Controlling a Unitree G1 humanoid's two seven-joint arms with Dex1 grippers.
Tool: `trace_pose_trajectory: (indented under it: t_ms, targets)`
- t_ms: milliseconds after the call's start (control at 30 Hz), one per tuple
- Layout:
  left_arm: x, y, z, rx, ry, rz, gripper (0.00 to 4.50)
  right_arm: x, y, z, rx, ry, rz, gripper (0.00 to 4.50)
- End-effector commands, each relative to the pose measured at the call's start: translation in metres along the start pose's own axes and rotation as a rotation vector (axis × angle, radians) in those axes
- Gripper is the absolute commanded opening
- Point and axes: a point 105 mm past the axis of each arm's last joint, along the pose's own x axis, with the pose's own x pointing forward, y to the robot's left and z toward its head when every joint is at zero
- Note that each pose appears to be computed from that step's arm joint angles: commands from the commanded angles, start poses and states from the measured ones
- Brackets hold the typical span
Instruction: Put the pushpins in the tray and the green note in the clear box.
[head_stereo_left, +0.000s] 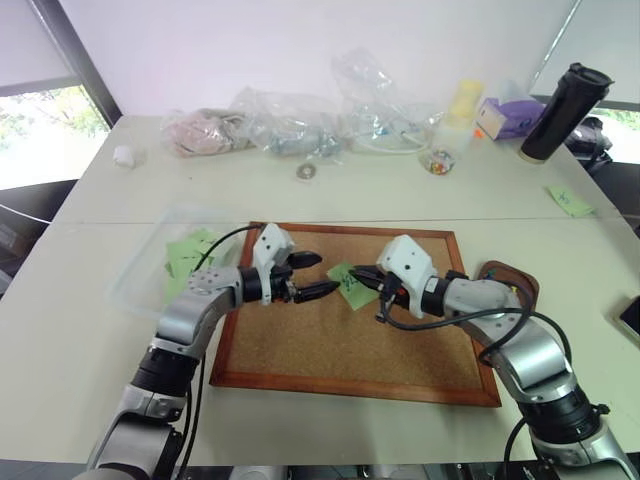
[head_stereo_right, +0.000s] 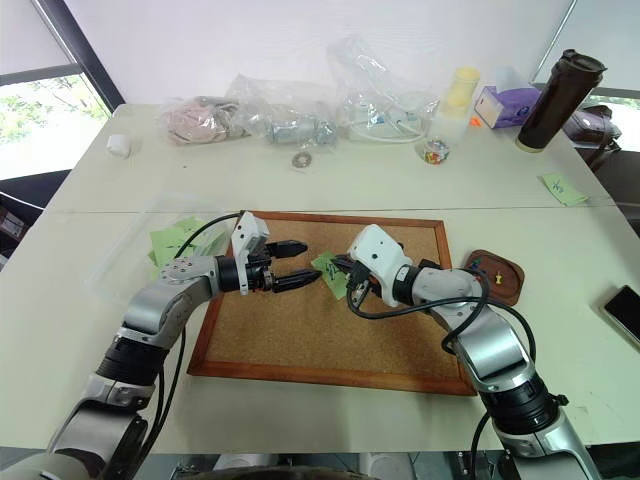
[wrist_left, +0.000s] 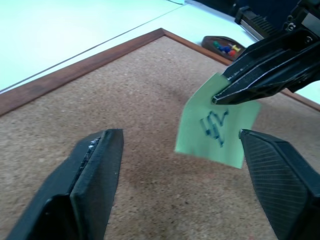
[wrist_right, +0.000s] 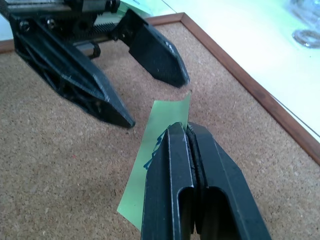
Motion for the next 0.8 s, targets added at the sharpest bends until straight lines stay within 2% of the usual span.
trace_pose_trajectory:
  t_ms: [33,267,467,800]
  targets:
    - [0.0,-0.001,0.014,0.012,-0.034,-0.034,3.86,-0.004,0.001,0.023,-0.052,-0.071,0.01,0.0]
    - [0.004,-0.002,0.01,-0.007,-0.013,-0.077,3.86,-0.003,0.003,0.027,-0.059,-0.077,0.029,0.0]
    - [0.002,0.0,0.014,0.024,-0.01,-0.07,3.86,-0.009,-0.007,0.007,0.046,-0.022,-0.018,0.0]
    - [-0.004,0.005,0.005,0.057,0.033,-0.038,3.86,-0.012,-0.005,-0.014,0.19,0.005,-0.014,0.0]
